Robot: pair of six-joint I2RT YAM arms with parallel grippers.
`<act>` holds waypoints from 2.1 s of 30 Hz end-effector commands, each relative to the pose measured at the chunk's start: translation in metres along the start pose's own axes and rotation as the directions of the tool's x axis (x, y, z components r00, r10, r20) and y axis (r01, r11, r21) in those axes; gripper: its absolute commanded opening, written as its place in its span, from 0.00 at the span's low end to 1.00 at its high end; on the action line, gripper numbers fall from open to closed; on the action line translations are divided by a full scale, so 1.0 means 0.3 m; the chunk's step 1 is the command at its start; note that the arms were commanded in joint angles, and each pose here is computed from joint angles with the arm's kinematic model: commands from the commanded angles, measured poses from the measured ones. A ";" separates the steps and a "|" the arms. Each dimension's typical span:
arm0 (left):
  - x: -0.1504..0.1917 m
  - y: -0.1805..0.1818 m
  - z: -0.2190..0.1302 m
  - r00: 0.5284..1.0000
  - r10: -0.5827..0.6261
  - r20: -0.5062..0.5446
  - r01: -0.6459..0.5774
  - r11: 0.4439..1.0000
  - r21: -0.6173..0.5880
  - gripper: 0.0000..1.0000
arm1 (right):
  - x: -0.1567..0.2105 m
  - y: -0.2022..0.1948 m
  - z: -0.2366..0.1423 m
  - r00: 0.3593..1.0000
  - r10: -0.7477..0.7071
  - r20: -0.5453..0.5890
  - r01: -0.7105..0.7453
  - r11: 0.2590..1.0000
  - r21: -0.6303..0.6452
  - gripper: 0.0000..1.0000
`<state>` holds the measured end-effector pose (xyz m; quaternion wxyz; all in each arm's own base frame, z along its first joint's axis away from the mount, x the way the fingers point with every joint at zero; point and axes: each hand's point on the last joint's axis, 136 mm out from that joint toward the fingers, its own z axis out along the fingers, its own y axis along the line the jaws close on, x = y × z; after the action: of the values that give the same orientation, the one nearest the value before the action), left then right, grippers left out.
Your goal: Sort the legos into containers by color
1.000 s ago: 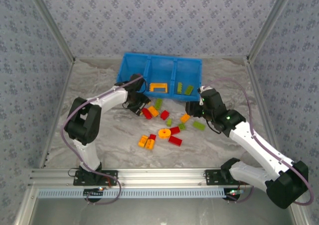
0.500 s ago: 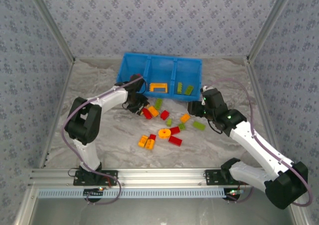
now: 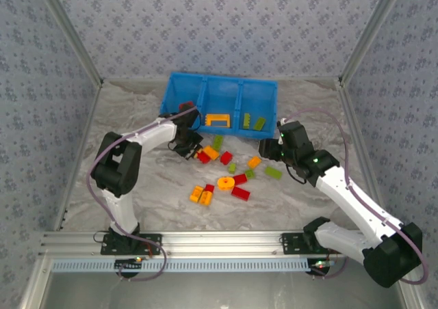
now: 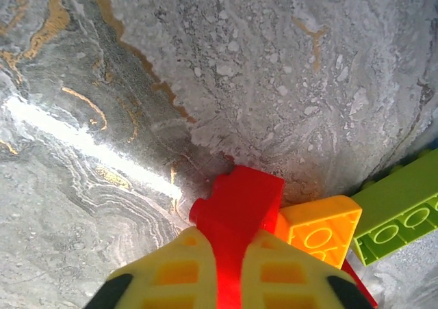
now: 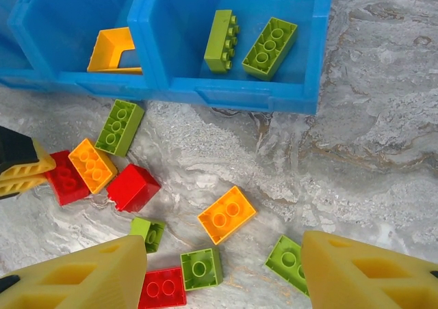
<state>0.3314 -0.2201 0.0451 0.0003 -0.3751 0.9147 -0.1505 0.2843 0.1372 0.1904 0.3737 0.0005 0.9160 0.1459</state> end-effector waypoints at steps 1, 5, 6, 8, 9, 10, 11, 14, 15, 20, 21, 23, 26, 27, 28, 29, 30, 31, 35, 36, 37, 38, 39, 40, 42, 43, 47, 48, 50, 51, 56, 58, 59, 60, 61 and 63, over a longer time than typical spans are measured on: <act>0.023 0.190 0.007 0.992 -0.124 0.008 0.122 0.962 -0.242 0.01 | 0.030 -0.017 0.003 0.999 0.022 -0.030 -0.022 1.000 0.012 0.64; 0.021 0.201 -0.010 0.993 -0.120 0.017 0.121 0.961 -0.249 0.00 | 0.029 -0.018 0.004 0.999 0.025 -0.028 -0.024 1.000 0.012 0.64; 0.019 0.202 -0.017 0.993 -0.118 0.022 0.120 0.961 -0.247 0.00 | 0.028 -0.018 0.004 0.999 0.025 -0.028 -0.025 1.000 0.012 0.64; 0.011 0.199 -0.033 0.993 -0.109 0.038 0.115 0.963 -0.242 0.00 | 0.029 -0.017 0.005 0.999 0.028 -0.028 -0.028 1.000 0.011 0.64; 0.009 0.197 -0.041 0.993 -0.106 0.043 0.113 0.965 -0.237 0.00 | 0.030 -0.018 0.007 0.999 0.028 -0.029 -0.027 1.000 0.012 0.64; 0.006 0.194 -0.048 0.994 -0.102 0.046 0.110 0.967 -0.231 0.00 | 0.029 -0.017 0.007 0.999 0.028 -0.029 -0.028 1.000 0.011 0.64; 0.003 0.189 -0.059 0.994 -0.097 0.052 0.106 0.969 -0.223 0.00 | 0.030 -0.015 0.008 0.999 0.028 -0.031 -0.027 1.000 0.008 0.64; -0.009 0.172 -0.105 0.995 -0.075 0.073 0.088 0.976 -0.200 0.00 | 0.032 -0.016 0.007 0.999 0.026 -0.033 -0.026 1.000 0.009 0.64; -0.017 0.167 -0.129 0.994 -0.064 0.087 0.080 0.978 -0.193 0.00 | 0.033 -0.016 0.007 0.999 0.026 -0.033 -0.025 1.000 0.008 0.64; -0.085 0.135 -0.263 0.984 -0.057 0.169 0.077 0.990 -0.119 0.00 | 0.030 -0.005 0.008 0.999 0.016 -0.032 -0.016 1.000 -0.008 0.64; -0.116 0.123 -0.299 0.978 -0.052 0.202 0.073 0.992 -0.100 0.00 | 0.028 0.005 0.011 0.999 0.007 -0.031 -0.008 1.000 -0.019 0.64; -0.182 0.083 -0.356 0.964 -0.033 0.263 0.051 0.997 -0.060 0.00 | 0.022 0.026 0.018 0.999 -0.015 -0.029 0.013 0.999 -0.037 0.64; -0.281 0.002 -0.398 0.947 0.008 0.321 0.000 1.000 -0.025 0.00 | 0.006 0.063 0.039 0.998 -0.046 -0.032 0.044 0.997 -0.057 0.65; -0.312 -0.023 -0.403 0.941 0.025 0.337 -0.017 0.999 -0.027 0.00 | -0.006 0.077 0.044 0.998 -0.052 -0.031 0.050 0.997 -0.064 0.64; -0.343 -0.047 -0.403 0.935 0.038 0.352 -0.029 0.999 -0.029 0.00 | -0.015 0.086 0.052 0.998 -0.057 -0.032 0.055 0.996 -0.067 0.64; -0.367 -0.078 -0.409 0.928 0.050 0.368 -0.046 0.999 -0.019 0.00 | -0.024 0.095 0.056 0.998 -0.059 -0.029 0.057 0.996 -0.070 0.64; -0.396 -0.105 -0.415 0.917 0.065 0.393 -0.062 0.998 -0.020 0.00 | -0.033 0.104 0.059 0.998 -0.062 -0.026 0.059 0.995 -0.075 0.64; -0.425 -0.133 -0.420 0.905 0.082 0.417 -0.080 0.997 -0.022 0.00 | -0.043 0.110 0.061 0.998 -0.062 -0.021 0.060 0.995 -0.078 0.64; -0.503 -0.211 -0.387 0.889 0.118 0.443 -0.109 0.993 -0.045 0.00 | -0.051 0.114 0.063 0.998 -0.060 -0.018 0.058 0.995 -0.078 0.64; -0.515 -0.233 -0.378 0.888 0.125 0.443 -0.117 0.992 -0.046 0.00 | -0.050 0.114 0.062 0.998 -0.059 -0.019 0.057 0.995 -0.077 0.64; -0.527 -0.252 -0.371 0.886 0.131 0.445 -0.123 0.991 -0.048 0.00 | -0.048 0.112 0.061 0.998 -0.059 -0.020 0.057 0.995 -0.076 0.64; -0.537 -0.264 -0.359 0.884 0.141 0.446 -0.132 0.990 -0.053 0.00 | -0.044 0.109 0.061 0.998 -0.059 -0.024 0.057 0.996 -0.074 0.64; -0.548 -0.278 -0.350 0.879 0.157 0.450 -0.145 0.988 -0.060 0.00 | -0.042 0.108 0.059 0.998 -0.057 -0.023 0.055 0.996 -0.073 0.64; -0.559 -0.285 -0.346 0.872 0.177 0.456 -0.157 0.984 -0.082 0.00 | -0.041 0.104 0.056 0.998 -0.054 -0.024 0.053 0.996 -0.070 0.64; -0.578 -0.286 -0.341 0.858 0.217 0.466 -0.175 0.976 -0.132 0.00 | -0.037 0.100 0.052 0.998 -0.051 -0.023 0.049 0.997 -0.067 0.64; -0.586 -0.284 -0.335 0.850 0.240 0.468 -0.186 0.970 -0.160 0.00 | -0.032 0.095 0.052 0.998 -0.049 -0.027 0.047 0.997 -0.064 0.64; -0.599 -0.258 -0.306 0.818 0.328 0.472 -0.216 0.937 -0.276 0.00 | -0.026 0.086 0.050 0.999 -0.041 -0.028 0.039 0.998 -0.058 0.65; -0.600 -0.252 -0.291 0.821 0.335 0.463 -0.220 0.933 -0.286 0.00 | -0.024 0.084 0.050 0.999 -0.040 -0.029 0.038 0.998 -0.057 0.65; -0.602 -0.248 -0.267 0.819 0.350 0.454 -0.228 0.925 -0.303 0.00 | -0.026 0.082 0.051 0.999 -0.037 -0.029 0.035 0.998 -0.056 0.64; -0.604 -0.247 -0.260 0.813 0.363 0.455 -0.233 0.919 -0.317 0.00 | -0.025 0.080 0.050 0.999 -0.036 -0.030 0.034 0.998 -0.056 0.65; -0.588 -0.225 -0.200 0.817 0.392 0.423 -0.246 0.900 -0.360 0.00 | -0.017 0.065 0.055 0.998 -0.034 -0.044 0.032 0.999 -0.039 0.65; -0.582 -0.220 -0.179 0.822 0.395 0.411 -0.250 0.897 -0.364 0.00 | -0.004 0.043 0.059 0.998 -0.035 -0.060 0.035 0.999 -0.009 0.65; -0.581 -0.217 -0.173 0.824 0.395 0.405 -0.250 0.897 -0.366 0.00 | 0.000 0.031 0.058 0.997 -0.032 -0.067 0.033 0.999 0.004 0.65; -0.581 -0.219 -0.172 0.825 0.394 0.405 -0.250 0.897 -0.364 0.00 | 0.011 0.017 0.058 0.996 -0.031 -0.082 0.033 0.999 0.021 0.65; -0.580 -0.223 -0.174 0.825 0.396 0.404 -0.254 0.898 -0.360 0.02 | 0.021 0.002 0.055 0.995 -0.029 -0.094 0.033 0.999 0.038 0.65; -0.576 -0.234 -0.184 0.824 0.400 0.402 -0.265 0.898 -0.350 0.10 | 0.040 -0.032 0.047 0.993 -0.018 -0.117 0.027 0.997 0.077 0.66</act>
<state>0.5003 -0.1349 0.0992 0.1998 -0.2416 0.9474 0.0647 0.2969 0.1514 0.1793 0.3438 -0.0160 0.9285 0.1395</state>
